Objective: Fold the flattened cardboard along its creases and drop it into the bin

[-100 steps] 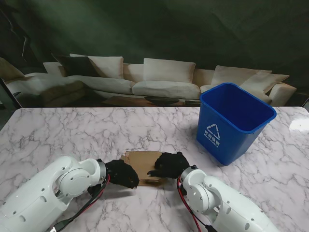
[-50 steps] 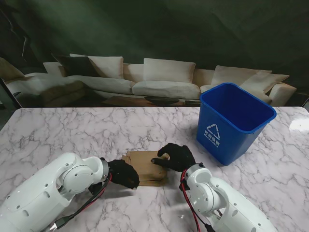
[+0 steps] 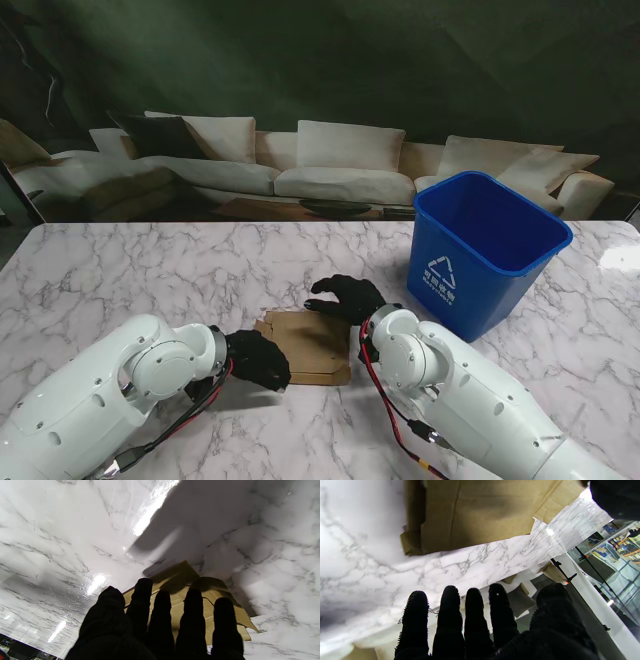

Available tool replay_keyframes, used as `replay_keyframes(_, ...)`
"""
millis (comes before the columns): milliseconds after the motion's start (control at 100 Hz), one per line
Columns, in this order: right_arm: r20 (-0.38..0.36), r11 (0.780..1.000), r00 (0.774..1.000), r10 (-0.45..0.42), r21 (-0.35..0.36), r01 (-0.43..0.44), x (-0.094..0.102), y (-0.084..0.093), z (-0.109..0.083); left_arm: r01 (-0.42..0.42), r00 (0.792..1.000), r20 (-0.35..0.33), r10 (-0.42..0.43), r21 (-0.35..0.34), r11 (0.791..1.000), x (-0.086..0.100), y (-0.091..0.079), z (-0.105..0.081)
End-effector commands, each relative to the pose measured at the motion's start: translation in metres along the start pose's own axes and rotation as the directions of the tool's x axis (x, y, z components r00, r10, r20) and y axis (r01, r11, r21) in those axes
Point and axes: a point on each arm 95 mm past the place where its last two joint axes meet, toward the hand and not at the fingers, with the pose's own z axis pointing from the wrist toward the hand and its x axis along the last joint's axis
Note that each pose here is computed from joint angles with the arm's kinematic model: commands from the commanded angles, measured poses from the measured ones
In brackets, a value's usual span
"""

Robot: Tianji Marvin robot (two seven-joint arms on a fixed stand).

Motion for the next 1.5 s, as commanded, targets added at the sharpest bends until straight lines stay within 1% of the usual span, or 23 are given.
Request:
replay_keyframes(0,0.009,1.000,1.000,0.001,0.012,-0.001,0.004,0.002,0.008,0.014,1.000,-0.001,-0.014,-0.050,0.999,0.000,0.015,0.006)
replay_keyframes(120,0.024,0.998,1.000,0.019,0.059,-0.021,0.004,-0.001,0.018,0.013,1.000,-0.001,-0.013,-0.055,0.998,0.000,0.016,0.006)
replay_keyframes(240,0.052,0.993,0.997,0.054,0.101,-0.059,0.005,-0.006,0.024,0.012,1.000,-0.003,-0.012,-0.058,0.998,0.000,0.016,0.006)
replay_keyframes(440,0.086,0.985,0.993,0.081,0.147,-0.093,0.003,-0.012,0.029,0.013,1.000,-0.003,-0.013,-0.057,0.998,-0.001,0.017,0.007)
replay_keyframes(560,0.097,0.978,0.990,0.104,0.170,-0.119,0.003,-0.013,0.028,0.013,1.000,0.001,-0.013,-0.062,0.998,-0.002,0.017,0.007)
replay_keyframes(720,0.095,0.964,0.986,0.139,0.214,-0.156,0.003,-0.013,0.024,0.010,1.000,0.003,-0.010,-0.068,0.998,-0.002,0.017,0.008)
replay_keyframes(960,0.105,0.959,0.978,0.181,0.203,-0.200,0.004,-0.012,0.021,0.011,1.000,0.010,-0.010,-0.080,0.997,-0.004,0.017,0.010)
replay_keyframes(1070,0.107,0.956,0.977,0.184,0.211,-0.203,0.004,-0.011,0.020,0.012,1.000,0.010,-0.011,-0.081,0.997,-0.004,0.018,0.010)
replay_keyframes(1180,0.119,0.946,0.971,0.207,0.227,-0.230,0.004,-0.011,0.019,0.012,1.000,0.010,-0.012,-0.082,0.997,-0.005,0.018,0.011)
replay_keyframes(1240,0.120,0.946,0.972,0.201,0.234,-0.224,0.004,-0.011,0.018,0.013,1.000,0.010,-0.012,-0.083,0.996,-0.005,0.018,0.011)
replay_keyframes(1340,0.117,0.942,0.977,0.177,0.269,-0.203,0.003,-0.009,0.016,0.013,1.000,0.010,-0.012,-0.085,0.996,-0.005,0.018,0.011)
replay_keyframes(1490,0.120,0.920,0.975,0.187,0.328,-0.217,0.001,-0.005,0.012,0.013,1.000,0.011,-0.012,-0.086,0.996,-0.005,0.018,0.011)
